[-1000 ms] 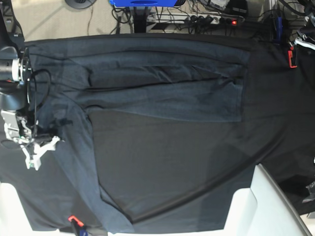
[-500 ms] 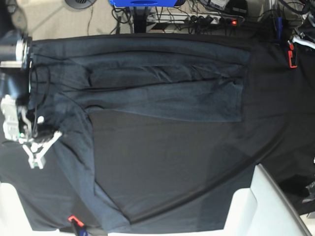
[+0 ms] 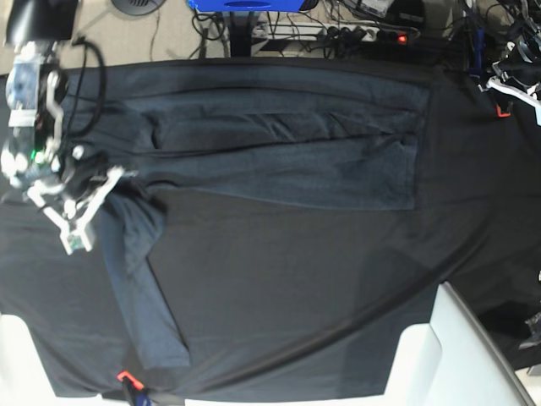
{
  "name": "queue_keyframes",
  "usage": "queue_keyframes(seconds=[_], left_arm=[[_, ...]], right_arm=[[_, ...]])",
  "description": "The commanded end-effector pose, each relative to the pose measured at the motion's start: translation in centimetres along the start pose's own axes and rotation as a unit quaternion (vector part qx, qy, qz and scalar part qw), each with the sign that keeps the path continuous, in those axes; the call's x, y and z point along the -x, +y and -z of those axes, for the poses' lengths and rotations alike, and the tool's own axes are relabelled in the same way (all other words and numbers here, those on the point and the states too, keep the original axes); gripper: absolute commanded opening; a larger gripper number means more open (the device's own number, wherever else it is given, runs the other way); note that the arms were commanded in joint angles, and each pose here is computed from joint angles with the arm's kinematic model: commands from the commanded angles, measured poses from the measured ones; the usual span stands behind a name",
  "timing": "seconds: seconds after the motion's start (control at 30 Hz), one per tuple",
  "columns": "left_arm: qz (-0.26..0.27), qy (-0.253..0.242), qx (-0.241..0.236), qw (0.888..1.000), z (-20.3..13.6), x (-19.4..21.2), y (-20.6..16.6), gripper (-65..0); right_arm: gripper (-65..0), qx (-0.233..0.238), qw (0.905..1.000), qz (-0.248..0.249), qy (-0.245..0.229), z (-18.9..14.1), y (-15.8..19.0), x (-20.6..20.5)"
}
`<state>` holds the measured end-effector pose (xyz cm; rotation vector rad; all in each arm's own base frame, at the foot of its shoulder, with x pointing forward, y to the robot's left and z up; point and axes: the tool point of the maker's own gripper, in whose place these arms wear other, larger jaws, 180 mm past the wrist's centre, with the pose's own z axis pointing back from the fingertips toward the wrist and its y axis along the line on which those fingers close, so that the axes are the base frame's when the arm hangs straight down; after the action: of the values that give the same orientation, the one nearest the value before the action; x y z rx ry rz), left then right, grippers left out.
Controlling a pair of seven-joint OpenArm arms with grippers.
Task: Fold the T-shirt properly
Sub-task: 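Grasp the sleeve nearest the right gripper and fold it across the shirt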
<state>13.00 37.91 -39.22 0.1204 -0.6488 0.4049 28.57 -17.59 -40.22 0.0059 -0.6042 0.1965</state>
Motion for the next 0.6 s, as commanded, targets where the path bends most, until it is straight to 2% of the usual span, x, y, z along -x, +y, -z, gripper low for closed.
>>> queue_keyframes(seconds=[0.0, 0.3, 0.57], left_arm=[[0.007, -0.023, 0.001, 1.0, -0.3, -1.5, 0.2, -65.0], [-0.004, -0.013, 0.002, 1.0, 0.3, -0.8, 0.4, -65.0], [0.002, -0.014, -0.002, 1.0, 0.2, -1.2, 0.8, -65.0]], right_arm=[[-65.0, -0.002, 0.9999, -0.003, -0.016, -0.8, 0.3, -0.7], [-65.0, -0.042, 0.9985, 0.024, 0.025, -2.5, 5.2, 4.0], [-65.0, -0.043, 0.9966, 0.026, 0.065, -3.2, 5.4, 7.9]])
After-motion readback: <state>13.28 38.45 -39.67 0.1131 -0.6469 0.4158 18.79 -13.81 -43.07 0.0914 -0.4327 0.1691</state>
